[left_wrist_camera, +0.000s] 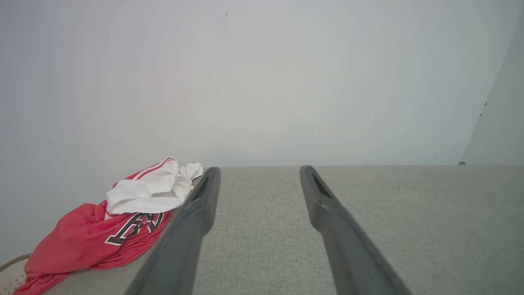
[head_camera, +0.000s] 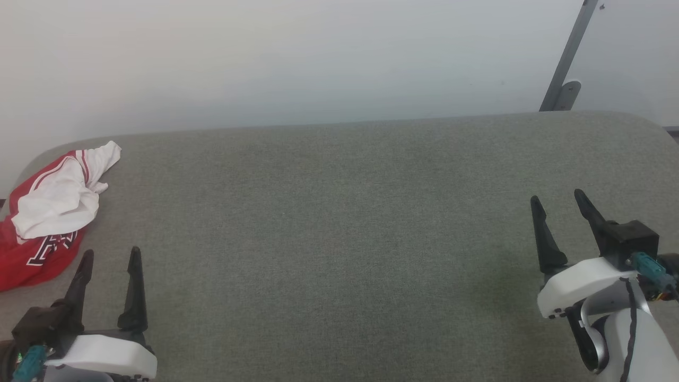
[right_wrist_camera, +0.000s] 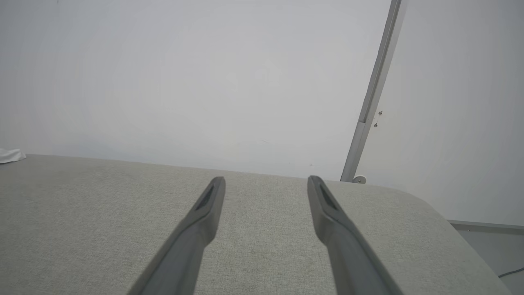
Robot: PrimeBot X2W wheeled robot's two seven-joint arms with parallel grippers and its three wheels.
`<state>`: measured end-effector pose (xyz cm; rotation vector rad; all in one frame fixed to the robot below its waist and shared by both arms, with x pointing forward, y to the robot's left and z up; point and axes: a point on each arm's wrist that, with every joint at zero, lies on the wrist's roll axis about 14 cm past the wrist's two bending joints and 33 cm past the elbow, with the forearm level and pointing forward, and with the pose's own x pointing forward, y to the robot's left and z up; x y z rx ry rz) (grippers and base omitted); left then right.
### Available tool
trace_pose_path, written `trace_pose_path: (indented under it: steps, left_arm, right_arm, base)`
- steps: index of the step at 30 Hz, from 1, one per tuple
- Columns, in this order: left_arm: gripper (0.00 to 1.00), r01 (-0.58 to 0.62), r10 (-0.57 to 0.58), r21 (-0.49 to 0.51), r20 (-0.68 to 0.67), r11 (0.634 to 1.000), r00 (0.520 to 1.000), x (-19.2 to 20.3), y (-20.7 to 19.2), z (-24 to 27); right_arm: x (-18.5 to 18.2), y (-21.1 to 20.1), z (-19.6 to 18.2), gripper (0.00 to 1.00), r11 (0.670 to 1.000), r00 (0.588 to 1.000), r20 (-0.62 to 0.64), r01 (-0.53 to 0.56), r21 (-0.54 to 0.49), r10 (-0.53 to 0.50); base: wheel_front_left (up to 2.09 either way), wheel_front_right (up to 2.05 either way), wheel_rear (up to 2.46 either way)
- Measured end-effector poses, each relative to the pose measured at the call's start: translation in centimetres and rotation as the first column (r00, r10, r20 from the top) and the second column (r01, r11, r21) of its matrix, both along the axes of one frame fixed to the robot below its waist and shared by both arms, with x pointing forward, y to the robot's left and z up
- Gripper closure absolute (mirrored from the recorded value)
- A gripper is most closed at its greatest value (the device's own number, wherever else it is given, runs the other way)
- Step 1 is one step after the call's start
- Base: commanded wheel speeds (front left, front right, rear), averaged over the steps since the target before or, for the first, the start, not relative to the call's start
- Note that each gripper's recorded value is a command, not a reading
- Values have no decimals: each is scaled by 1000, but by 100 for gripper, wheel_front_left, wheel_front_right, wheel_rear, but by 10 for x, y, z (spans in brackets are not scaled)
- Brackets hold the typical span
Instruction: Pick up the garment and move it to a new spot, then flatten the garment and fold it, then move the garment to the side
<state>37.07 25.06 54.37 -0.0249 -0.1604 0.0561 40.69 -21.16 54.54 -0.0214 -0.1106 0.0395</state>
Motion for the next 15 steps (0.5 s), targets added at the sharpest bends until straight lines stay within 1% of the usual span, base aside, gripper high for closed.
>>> trace_pose_path:
  steps: [5, 15]
  left_arm:
    - [0, 4, -4, 35, 11, 999, 1000, 0, -1, 3]
    - [0, 5, -5, 36, 8, 999, 1000, 0, 0, 2]
  right_arm:
    - [0, 1, 2, 0, 999, 1000, 8, -1, -34, 1]
    - [0, 0, 2, 0, 999, 1000, 10, 1, -34, 0]
  base:
    - [0, 0, 0]
    - [0, 0, 0]
